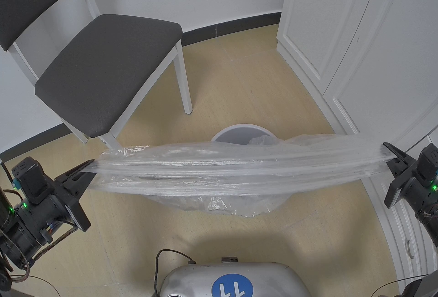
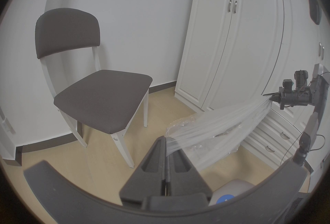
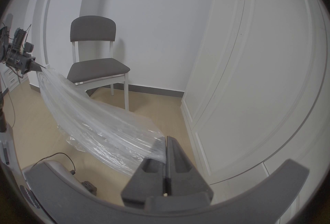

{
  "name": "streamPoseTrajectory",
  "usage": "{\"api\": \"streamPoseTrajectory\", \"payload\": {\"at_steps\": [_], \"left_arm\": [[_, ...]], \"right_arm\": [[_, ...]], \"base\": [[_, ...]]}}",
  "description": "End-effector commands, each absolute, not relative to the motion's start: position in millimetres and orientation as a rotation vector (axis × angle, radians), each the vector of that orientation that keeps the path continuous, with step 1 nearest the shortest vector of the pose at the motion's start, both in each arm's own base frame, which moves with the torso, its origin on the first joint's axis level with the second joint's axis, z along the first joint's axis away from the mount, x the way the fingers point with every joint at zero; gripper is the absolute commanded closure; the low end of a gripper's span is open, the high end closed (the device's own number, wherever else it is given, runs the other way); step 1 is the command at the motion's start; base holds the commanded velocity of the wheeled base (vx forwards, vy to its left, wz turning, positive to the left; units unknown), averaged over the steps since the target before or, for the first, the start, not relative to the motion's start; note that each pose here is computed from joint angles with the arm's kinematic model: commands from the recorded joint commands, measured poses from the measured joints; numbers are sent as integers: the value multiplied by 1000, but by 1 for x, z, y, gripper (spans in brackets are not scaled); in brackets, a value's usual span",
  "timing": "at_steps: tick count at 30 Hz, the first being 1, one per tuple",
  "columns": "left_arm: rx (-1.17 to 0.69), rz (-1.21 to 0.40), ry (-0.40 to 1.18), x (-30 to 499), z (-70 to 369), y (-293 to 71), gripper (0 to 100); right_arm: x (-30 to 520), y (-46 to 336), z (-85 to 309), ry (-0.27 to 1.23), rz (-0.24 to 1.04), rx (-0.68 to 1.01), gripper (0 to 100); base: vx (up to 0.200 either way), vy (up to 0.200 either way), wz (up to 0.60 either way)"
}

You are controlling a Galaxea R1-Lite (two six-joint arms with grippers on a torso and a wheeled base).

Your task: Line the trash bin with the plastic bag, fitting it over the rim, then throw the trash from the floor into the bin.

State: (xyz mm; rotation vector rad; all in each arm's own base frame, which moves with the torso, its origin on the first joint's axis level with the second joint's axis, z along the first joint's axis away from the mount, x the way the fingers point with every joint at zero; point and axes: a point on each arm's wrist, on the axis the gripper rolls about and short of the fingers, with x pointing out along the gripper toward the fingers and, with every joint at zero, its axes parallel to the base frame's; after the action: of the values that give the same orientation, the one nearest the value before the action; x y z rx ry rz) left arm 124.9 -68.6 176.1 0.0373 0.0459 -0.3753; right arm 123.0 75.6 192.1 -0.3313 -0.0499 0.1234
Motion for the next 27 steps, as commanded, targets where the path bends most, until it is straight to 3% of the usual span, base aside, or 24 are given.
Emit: {"api": "streamPoseTrajectory", "payload": {"at_steps": [1, 10, 20, 27], "left_arm": [[36, -373, 43, 125, 176, -68, 100], [24, -466, 9, 116, 179, -68, 100], [21, -715, 5, 88, 175, -86, 100], [18, -759, 33, 87, 171, -93, 100]], "right_arm": [[122, 74, 192, -52, 119, -338, 100], [119, 76, 191, -58, 146, -341, 100], [106, 82, 188, -101, 353, -334, 100], [105, 89, 188, -103, 404, -308, 100]], "base": [[0, 0, 0], [0, 0, 0], [0, 0, 0], [0, 0, 0]]}}
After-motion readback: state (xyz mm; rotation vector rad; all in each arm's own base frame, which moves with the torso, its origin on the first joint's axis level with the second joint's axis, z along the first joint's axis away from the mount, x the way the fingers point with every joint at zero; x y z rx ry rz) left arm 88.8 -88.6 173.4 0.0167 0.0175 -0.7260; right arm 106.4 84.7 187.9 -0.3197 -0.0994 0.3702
